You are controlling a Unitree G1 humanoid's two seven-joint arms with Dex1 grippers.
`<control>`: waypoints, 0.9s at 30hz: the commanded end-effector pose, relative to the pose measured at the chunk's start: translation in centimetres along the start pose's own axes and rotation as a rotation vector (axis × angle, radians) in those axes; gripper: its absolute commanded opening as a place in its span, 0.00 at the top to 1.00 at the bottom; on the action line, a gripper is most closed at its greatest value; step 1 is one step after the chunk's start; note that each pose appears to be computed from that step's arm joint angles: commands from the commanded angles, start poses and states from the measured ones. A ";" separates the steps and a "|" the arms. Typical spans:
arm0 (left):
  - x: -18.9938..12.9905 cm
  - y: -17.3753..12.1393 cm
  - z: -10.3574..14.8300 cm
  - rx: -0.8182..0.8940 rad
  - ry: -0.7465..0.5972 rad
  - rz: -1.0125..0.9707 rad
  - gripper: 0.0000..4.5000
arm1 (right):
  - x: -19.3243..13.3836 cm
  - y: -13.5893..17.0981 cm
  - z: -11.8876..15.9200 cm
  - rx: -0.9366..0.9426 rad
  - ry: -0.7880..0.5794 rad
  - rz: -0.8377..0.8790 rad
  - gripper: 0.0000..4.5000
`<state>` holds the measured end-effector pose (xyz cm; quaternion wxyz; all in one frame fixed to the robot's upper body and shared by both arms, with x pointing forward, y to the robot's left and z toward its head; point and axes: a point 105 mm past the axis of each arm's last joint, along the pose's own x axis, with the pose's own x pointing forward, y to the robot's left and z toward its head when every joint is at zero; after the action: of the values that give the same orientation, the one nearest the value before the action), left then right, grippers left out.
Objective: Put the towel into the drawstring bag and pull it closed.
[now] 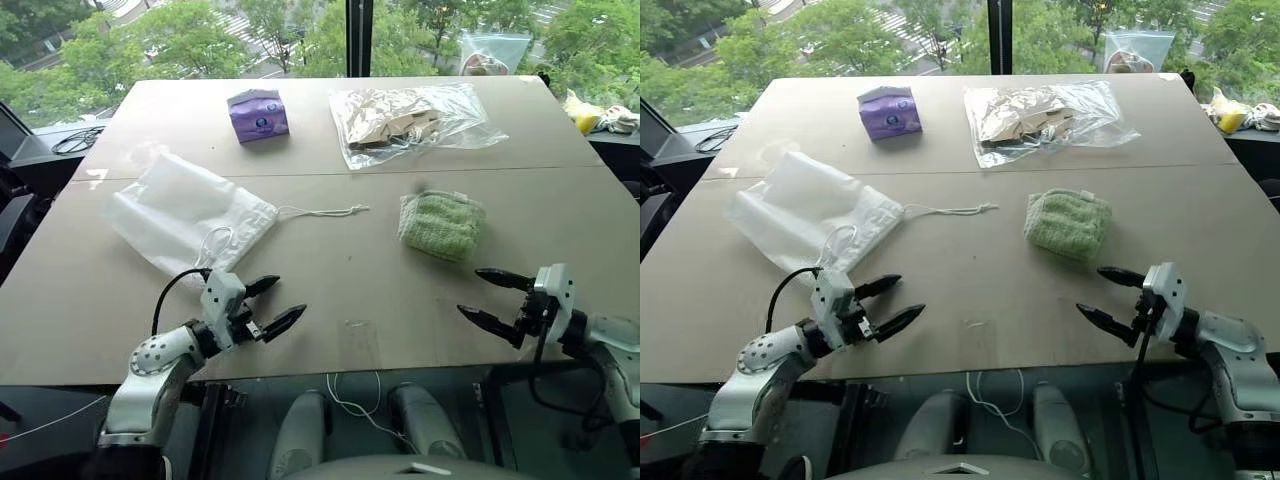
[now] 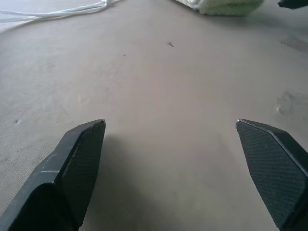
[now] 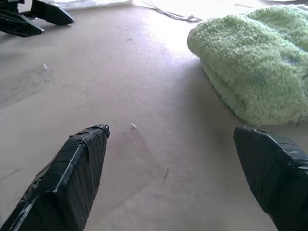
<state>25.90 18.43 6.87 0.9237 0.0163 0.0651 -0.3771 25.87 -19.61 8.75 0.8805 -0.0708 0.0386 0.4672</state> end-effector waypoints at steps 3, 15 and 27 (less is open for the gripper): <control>-0.2 -0.3 0.9 -0.006 -0.054 0.137 0.00 | 1.6 2.3 1.9 -0.021 -0.071 0.075 0.01; 0.5 1.8 5.0 0.201 -0.189 0.467 0.00 | 5.7 5.3 8.0 -0.055 -0.219 0.219 0.01; -1.5 5.9 4.2 0.340 -0.054 0.680 0.00 | 6.0 5.0 8.5 -0.075 -0.227 0.187 0.01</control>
<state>29.41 22.46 10.32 0.9835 0.1635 -0.0198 -0.0754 25.52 -10.83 14.94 0.8327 -0.0405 -0.0504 0.5499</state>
